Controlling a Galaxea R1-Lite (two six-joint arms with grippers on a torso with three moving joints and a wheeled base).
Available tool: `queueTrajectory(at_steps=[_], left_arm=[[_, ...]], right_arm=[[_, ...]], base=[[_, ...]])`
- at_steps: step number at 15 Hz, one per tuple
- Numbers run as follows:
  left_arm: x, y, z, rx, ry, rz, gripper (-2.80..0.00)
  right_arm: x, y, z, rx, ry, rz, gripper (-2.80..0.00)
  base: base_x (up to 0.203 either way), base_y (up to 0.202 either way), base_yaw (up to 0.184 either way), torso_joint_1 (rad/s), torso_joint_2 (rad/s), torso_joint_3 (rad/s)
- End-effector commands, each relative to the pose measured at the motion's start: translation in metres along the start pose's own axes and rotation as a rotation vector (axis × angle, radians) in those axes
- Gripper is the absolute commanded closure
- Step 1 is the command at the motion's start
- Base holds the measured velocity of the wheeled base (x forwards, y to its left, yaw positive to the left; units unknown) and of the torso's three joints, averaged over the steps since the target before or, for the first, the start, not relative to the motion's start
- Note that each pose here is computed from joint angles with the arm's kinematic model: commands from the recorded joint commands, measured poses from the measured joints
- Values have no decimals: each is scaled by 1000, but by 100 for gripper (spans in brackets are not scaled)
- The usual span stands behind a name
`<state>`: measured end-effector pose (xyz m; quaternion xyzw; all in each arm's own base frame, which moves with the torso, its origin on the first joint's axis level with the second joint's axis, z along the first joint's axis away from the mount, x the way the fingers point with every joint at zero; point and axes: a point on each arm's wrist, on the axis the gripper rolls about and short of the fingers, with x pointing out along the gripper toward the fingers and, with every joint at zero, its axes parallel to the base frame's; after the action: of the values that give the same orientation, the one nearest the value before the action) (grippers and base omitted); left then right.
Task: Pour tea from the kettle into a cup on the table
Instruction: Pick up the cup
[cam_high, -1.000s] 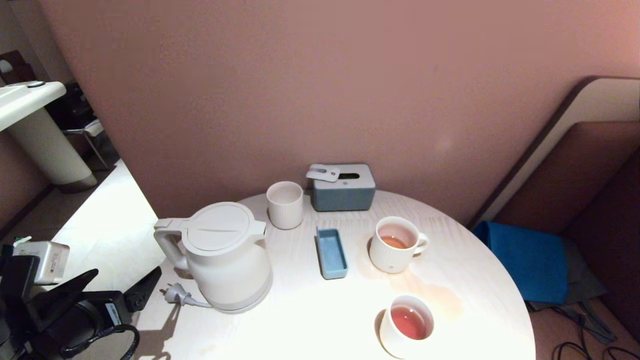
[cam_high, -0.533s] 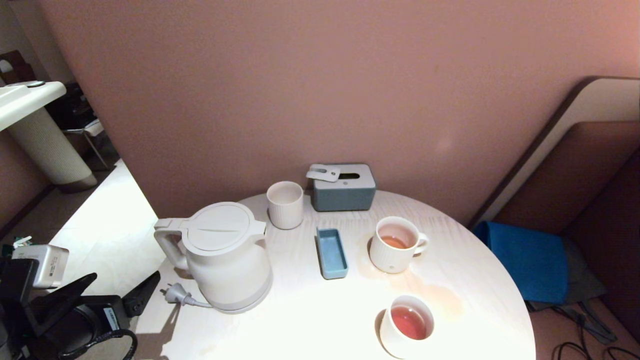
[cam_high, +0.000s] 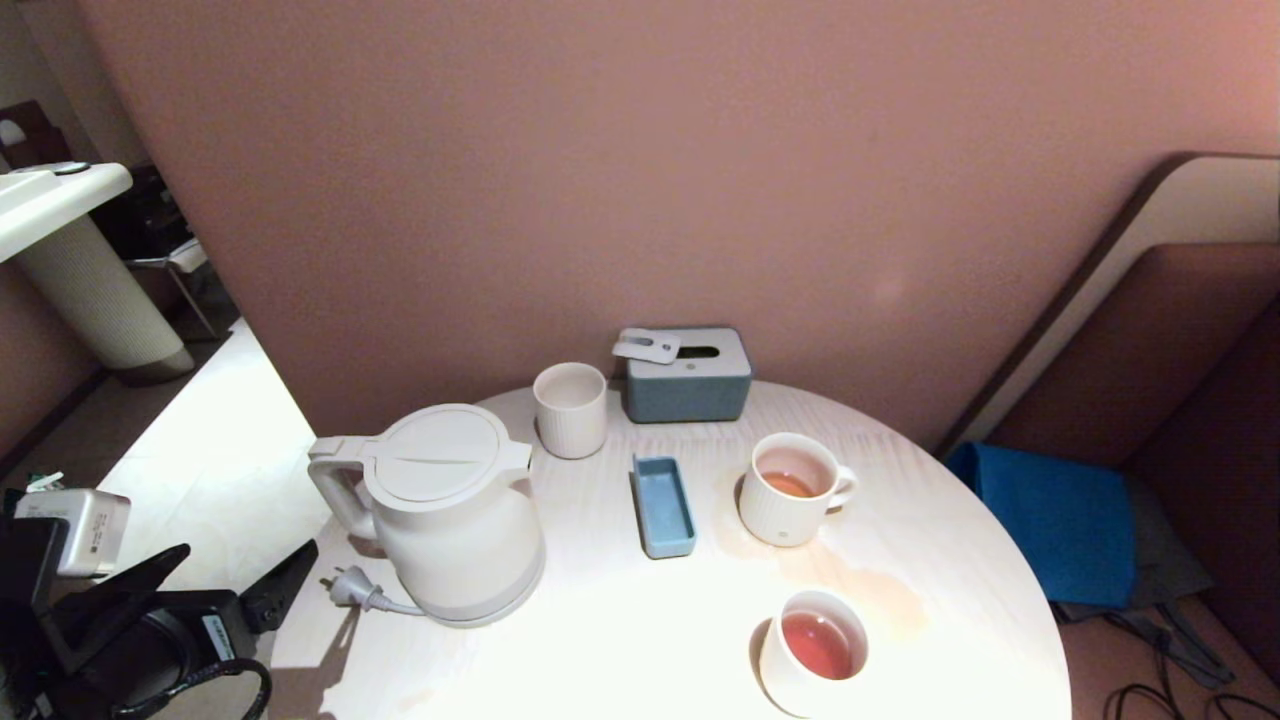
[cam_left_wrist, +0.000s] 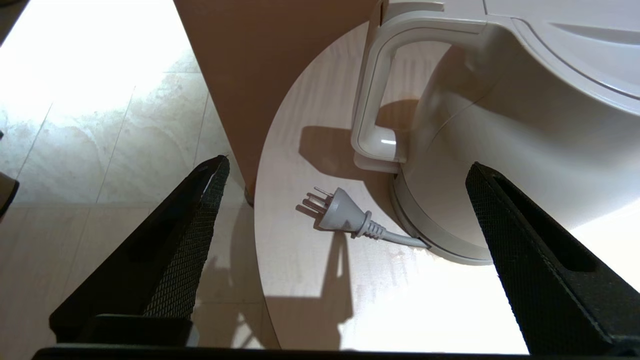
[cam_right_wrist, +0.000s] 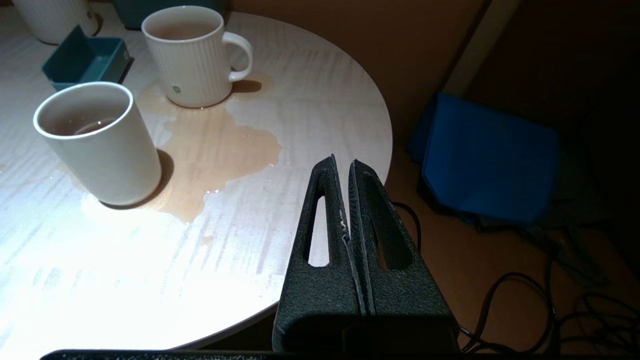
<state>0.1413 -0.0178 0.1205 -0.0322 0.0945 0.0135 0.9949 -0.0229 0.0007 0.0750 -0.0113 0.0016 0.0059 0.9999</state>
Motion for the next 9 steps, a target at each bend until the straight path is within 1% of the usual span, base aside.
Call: queueTrajectory(at_steps=[1, 5, 9], left_arm=[[-5, 1, 2, -1, -17, -1, -280], [-12, -1, 6, -6, -45, -30, -280], [-18, 0, 5, -3, -39, -33, -280]], right_arm=[[0, 0, 0, 0, 1, 1, 0], [0, 0, 0, 0, 1, 1, 0], [0, 0, 0, 0, 1, 1, 0]], base=[[0, 0, 0, 0, 0, 0], [0, 0, 0, 0, 0, 0], [0, 0, 0, 0, 0, 0]])
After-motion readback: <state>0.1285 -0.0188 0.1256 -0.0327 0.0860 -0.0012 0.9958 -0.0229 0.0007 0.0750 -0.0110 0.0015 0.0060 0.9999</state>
